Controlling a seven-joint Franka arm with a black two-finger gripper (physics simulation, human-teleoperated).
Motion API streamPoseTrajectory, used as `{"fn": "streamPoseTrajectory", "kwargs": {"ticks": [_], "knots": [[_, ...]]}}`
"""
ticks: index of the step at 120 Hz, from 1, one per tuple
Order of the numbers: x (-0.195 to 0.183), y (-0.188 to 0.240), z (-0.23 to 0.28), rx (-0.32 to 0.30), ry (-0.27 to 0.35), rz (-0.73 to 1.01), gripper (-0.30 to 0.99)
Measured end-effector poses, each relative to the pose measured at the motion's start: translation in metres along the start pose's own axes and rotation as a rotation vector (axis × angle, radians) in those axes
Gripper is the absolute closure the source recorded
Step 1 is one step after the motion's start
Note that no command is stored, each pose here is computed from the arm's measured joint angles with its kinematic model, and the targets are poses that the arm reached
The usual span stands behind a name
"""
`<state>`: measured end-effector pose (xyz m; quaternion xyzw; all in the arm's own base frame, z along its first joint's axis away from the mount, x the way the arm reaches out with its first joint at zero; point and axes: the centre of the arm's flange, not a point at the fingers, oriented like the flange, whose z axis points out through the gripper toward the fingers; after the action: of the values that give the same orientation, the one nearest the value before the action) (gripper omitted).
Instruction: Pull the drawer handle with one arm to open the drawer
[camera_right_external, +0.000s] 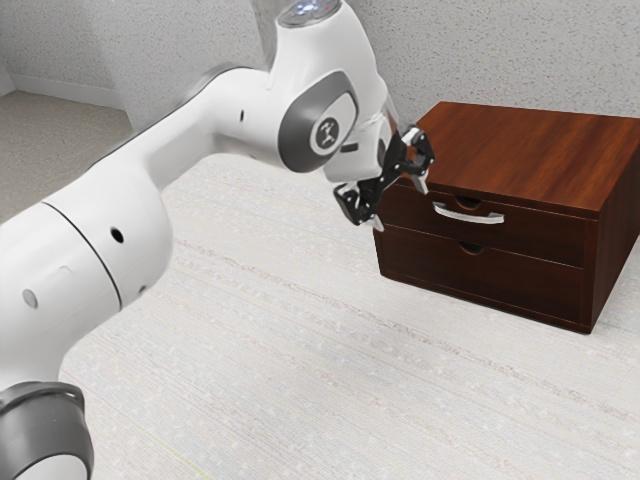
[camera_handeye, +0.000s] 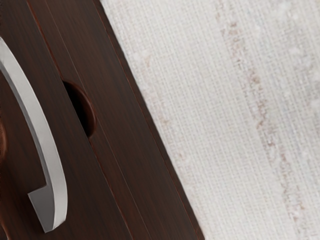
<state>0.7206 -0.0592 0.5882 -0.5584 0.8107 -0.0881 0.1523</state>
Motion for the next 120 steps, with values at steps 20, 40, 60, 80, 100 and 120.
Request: {"fn": "streamPoseTrajectory", "kwargs": {"ticks": [20, 40, 60, 80, 100, 120], "knots": [[0.001, -0.002, 0.003, 0.011, -0.005, -0.014, 0.13], [0.009, -0.009, 0.009, 0.037, -0.001, -0.018, 0.15], [0.028, -0.016, 0.015, 0.055, 0.017, -0.007, 0.16], [0.039, -0.02, 0.029, 0.053, 0.029, -0.003, 0.17], [0.044, -0.019, 0.039, 0.044, 0.037, -0.004, 0.1], [0.05, -0.015, 0.053, 0.021, 0.047, -0.005, 0.09]]}}
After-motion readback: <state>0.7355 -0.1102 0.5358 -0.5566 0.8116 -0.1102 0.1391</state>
